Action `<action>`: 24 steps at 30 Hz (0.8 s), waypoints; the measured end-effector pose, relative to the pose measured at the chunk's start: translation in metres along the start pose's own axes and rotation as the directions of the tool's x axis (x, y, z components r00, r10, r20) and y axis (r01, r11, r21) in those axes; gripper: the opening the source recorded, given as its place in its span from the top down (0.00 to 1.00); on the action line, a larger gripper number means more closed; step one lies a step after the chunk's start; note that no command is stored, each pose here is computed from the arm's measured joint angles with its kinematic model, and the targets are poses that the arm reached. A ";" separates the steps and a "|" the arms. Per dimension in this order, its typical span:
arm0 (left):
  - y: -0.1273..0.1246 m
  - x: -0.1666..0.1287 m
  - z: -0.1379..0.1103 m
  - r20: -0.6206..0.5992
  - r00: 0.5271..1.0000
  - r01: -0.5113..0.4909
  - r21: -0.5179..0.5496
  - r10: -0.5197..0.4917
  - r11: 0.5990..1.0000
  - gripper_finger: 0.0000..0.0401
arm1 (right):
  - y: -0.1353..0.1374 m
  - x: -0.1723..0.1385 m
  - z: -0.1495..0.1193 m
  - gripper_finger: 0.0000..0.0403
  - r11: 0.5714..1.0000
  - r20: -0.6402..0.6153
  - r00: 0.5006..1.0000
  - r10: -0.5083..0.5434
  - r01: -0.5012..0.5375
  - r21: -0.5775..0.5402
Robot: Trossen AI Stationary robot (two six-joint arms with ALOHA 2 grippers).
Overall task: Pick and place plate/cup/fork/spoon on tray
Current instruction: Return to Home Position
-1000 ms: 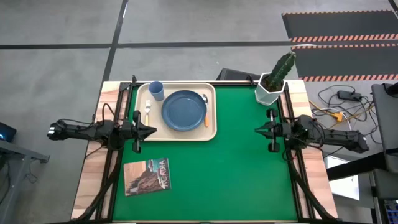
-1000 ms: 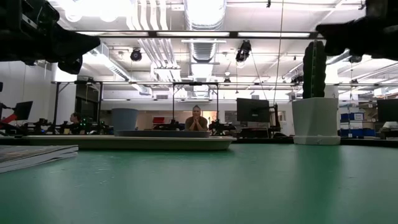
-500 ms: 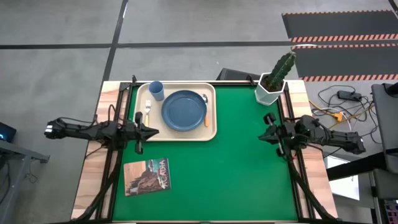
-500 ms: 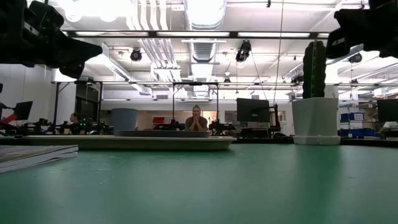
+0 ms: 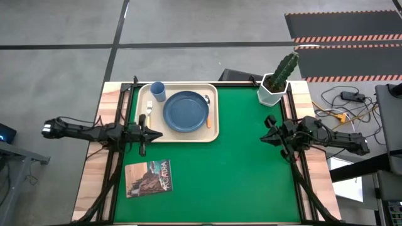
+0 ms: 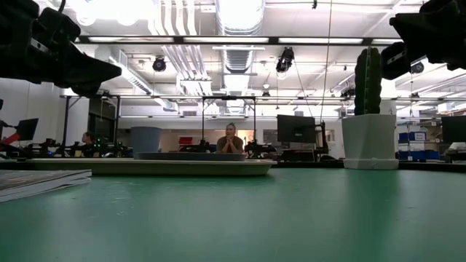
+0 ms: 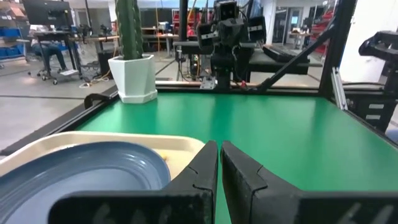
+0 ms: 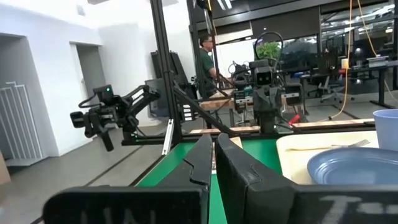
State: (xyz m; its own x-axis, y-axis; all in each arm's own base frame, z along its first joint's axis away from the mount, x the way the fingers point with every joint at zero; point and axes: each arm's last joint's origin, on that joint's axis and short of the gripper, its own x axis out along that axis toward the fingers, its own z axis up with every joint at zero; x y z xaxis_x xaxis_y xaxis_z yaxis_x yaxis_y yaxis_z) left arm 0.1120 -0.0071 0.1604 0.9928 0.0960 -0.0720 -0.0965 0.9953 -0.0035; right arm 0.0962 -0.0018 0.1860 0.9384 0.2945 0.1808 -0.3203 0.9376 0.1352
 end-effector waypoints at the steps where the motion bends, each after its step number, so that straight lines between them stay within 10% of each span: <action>1: 0.000 0.000 0.000 -0.005 1.000 0.000 0.001 0.000 1.000 1.00 | 0.000 0.000 0.000 0.98 1.000 0.000 1.000 0.000 0.000 0.000; 24: -0.001 0.008 -0.013 -0.138 0.990 0.000 0.031 0.005 1.000 1.00 | 0.000 0.000 0.000 0.98 1.000 0.001 1.000 -0.001 0.001 0.000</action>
State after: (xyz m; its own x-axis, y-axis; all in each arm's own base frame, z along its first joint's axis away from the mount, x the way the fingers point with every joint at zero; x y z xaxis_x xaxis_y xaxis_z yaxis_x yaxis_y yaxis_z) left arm 0.1191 -0.0080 0.1467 0.9729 0.0983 -0.2093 -0.0947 0.9951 0.0271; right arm 0.0962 -0.0018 0.1860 0.9386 0.2934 0.1813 -0.3193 0.9379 0.1353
